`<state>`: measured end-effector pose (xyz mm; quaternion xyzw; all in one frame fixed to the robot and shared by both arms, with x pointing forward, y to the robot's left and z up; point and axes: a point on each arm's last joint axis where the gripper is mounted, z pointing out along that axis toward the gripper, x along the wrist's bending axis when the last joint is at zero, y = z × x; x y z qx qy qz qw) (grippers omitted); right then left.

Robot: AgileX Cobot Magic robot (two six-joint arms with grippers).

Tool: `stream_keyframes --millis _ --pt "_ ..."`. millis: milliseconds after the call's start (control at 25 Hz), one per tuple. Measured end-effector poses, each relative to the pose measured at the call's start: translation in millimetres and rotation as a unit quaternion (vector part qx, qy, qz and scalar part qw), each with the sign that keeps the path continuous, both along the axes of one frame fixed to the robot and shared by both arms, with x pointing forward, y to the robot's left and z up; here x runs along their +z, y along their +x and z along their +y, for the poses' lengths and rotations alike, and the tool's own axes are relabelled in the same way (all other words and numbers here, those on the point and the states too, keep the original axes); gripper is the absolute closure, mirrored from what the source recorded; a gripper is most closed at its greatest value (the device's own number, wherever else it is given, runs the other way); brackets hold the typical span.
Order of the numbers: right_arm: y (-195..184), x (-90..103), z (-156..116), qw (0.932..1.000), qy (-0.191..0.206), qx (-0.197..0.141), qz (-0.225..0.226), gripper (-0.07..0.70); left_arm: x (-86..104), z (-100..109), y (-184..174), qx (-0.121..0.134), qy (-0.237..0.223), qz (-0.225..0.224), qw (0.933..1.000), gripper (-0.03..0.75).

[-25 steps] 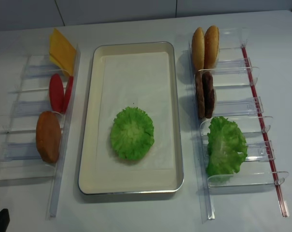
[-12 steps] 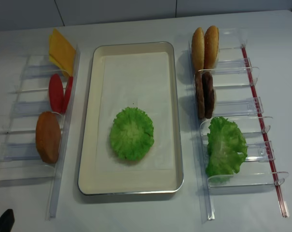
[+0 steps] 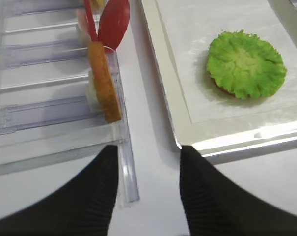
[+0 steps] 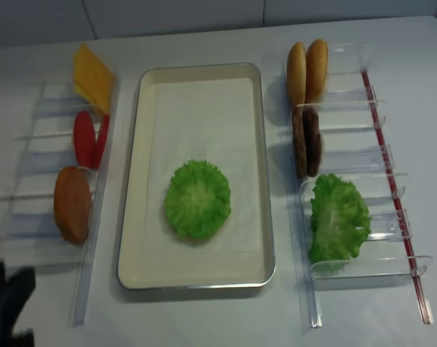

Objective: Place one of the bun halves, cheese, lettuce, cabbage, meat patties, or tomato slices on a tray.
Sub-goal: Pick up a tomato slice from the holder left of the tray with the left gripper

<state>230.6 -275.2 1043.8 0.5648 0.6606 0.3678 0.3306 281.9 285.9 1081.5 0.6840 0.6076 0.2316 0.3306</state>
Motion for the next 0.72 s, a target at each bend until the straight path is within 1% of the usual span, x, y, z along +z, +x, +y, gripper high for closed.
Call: stream_keyframes --millis 80,200,360,520,640,720 --pt "0 0.0 0 1.0 0.0 0.0 0.0 0.069 11.7 -1 22 -0.002 -0.004 0.014 0.9999 0.431" --pt "0 0.0 0 1.0 0.0 0.0 0.0 0.069 25.9 -1 58 -0.015 0.008 0.027 0.9995 0.431" --pt "0 0.0 0 1.0 0.0 0.0 0.0 0.069 37.7 -2 107 -0.031 0.02 0.057 0.9977 0.431" --pt "0 0.0 0 1.0 0.0 0.0 0.0 0.069 35.0 -6 155 -0.049 0.027 0.102 0.9932 0.429" --pt "0 0.0 0 1.0 0.0 0.0 0.0 0.069 26.6 -15 187 -0.069 0.034 0.135 0.9878 0.42" --pt "0 0.0 0 1.0 0.0 0.0 0.0 0.069 17.4 -24 208 -0.081 0.046 0.159 0.983 0.402"
